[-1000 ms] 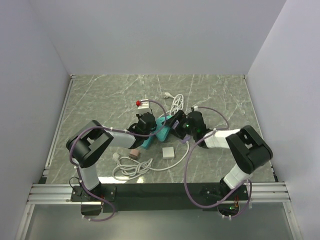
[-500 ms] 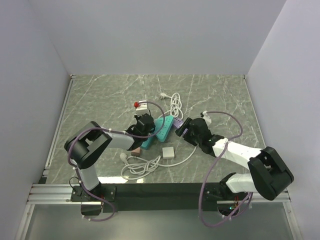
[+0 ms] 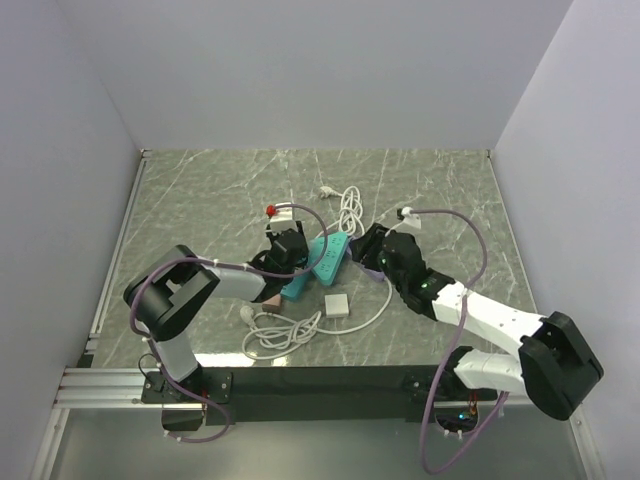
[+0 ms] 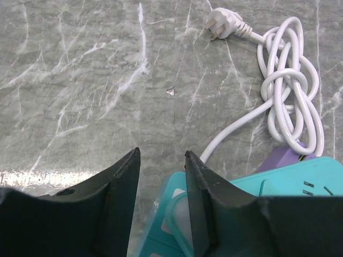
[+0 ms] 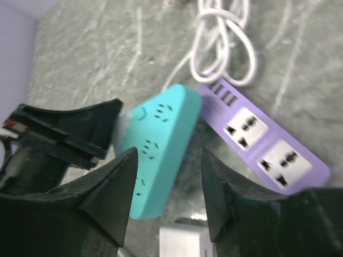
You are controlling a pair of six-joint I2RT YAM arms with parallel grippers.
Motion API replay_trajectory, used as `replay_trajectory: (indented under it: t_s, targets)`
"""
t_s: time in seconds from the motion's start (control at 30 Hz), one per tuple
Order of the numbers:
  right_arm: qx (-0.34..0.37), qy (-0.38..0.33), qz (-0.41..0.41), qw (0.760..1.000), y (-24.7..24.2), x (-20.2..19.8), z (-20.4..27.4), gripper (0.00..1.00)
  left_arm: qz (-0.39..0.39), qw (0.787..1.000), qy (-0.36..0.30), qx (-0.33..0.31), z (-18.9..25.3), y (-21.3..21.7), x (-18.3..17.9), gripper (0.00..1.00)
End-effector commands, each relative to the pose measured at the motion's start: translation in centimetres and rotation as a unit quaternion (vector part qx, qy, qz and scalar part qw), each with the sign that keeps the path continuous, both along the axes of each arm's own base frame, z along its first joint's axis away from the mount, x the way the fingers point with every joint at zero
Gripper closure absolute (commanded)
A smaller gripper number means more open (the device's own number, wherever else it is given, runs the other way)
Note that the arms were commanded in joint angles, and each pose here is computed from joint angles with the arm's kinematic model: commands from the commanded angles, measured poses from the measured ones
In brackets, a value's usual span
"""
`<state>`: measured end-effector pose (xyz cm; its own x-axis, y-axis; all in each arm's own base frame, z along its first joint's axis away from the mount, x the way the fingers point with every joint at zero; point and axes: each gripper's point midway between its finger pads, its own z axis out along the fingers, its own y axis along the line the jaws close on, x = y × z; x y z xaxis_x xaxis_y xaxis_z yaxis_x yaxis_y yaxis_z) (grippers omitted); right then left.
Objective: Insert the plug
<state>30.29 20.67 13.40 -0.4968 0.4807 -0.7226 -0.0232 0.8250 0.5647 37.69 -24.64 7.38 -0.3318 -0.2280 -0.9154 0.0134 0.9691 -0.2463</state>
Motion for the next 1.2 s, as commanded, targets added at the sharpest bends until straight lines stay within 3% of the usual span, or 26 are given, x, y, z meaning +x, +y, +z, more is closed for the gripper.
replay_trajectory:
  t_s: [0.0,0.2,0.73,0.8,1.17]
  targets:
    - [0.014,-0.063,0.039,0.997,2.1,1.1,3.1,0.48,-0.015,0.999,0.032,0.022,-1.6,0.5,-1.5,0.55]
    - [0.026,-0.069,0.090,0.993,4.9,1.8,2.6,0.60,-0.001,1.000,0.022,0.017,-0.9,1.4,-1.8,0.50]
    - [0.027,-0.070,0.162,0.984,9.6,1.9,1.7,0.77,-0.032,0.998,-0.006,-0.047,1.4,0.9,-3.1,0.50]
    - [0.026,-0.058,0.160,0.985,10.0,2.2,1.3,1.00,-0.031,0.998,-0.011,-0.055,1.6,1.1,-3.3,0.50]
    - [0.011,0.007,0.181,0.983,11.8,2.1,-3.5,1.00,-0.017,0.997,-0.024,-0.069,2.8,2.1,-3.7,0.51]
